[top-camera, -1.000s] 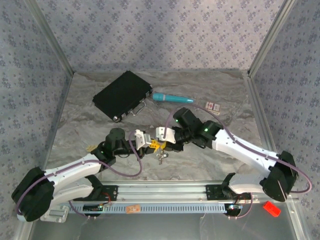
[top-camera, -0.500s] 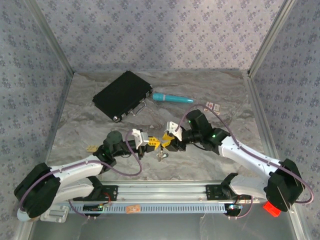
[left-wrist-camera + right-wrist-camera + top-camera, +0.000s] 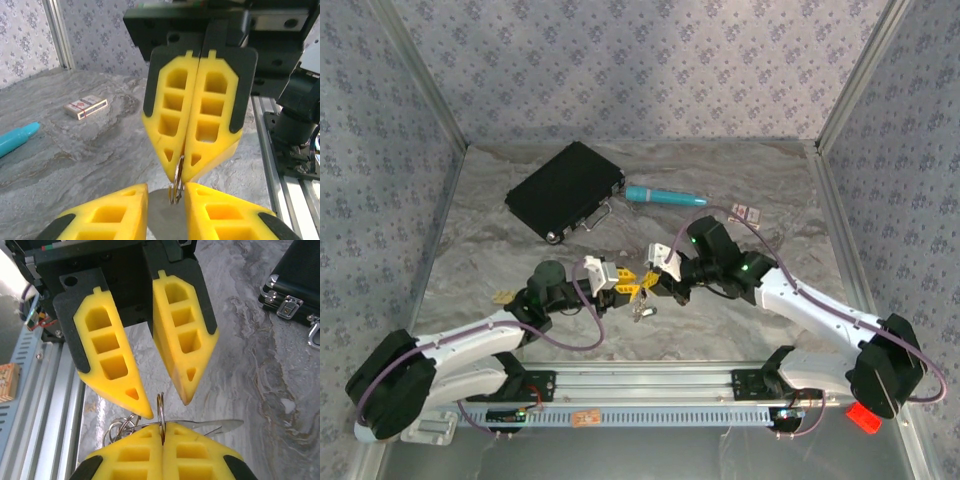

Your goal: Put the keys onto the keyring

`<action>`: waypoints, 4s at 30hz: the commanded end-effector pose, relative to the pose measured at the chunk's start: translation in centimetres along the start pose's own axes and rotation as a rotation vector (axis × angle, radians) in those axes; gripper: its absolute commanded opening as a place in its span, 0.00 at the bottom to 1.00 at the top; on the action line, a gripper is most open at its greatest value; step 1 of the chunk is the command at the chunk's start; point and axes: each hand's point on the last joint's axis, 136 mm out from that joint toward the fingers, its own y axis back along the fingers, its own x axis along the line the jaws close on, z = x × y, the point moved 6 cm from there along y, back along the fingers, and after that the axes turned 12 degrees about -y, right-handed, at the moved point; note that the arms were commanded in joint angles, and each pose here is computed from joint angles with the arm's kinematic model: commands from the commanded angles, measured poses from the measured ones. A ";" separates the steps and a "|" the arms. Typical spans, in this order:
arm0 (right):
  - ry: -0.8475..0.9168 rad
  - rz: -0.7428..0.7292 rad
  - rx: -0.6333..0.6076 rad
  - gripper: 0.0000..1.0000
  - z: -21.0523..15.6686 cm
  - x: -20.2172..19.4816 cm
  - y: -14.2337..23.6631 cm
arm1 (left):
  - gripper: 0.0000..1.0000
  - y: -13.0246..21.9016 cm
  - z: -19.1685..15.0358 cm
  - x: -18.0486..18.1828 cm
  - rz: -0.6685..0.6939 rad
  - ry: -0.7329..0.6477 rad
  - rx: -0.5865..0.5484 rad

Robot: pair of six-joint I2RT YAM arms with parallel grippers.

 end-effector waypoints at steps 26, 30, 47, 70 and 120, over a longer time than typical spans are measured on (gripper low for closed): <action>0.034 -0.058 -0.010 0.34 1.0 -0.1 0.5 | 0.00 0.5 1.8 -0.2 0.007 -0.068 -0.080; 0.007 -0.045 -0.051 0.34 1.0 0.0 0.1 | 0.00 0.7 1.7 -0.4 0.003 -0.051 -0.093; 0.012 0.010 -0.057 0.00 1.3 0.2 -0.4 | 0.03 0.8 2.3 -0.2 0.015 -0.044 -0.112; 0.225 -0.055 0.224 0.00 2.2 1.0 -1.1 | 0.19 0.2 1.4 0.0 -0.016 -0.079 0.039; 0.019 -0.032 0.034 0.12 0.2 0.1 0.7 | 0.00 0.6 2.3 -0.5 -0.018 -0.064 -0.101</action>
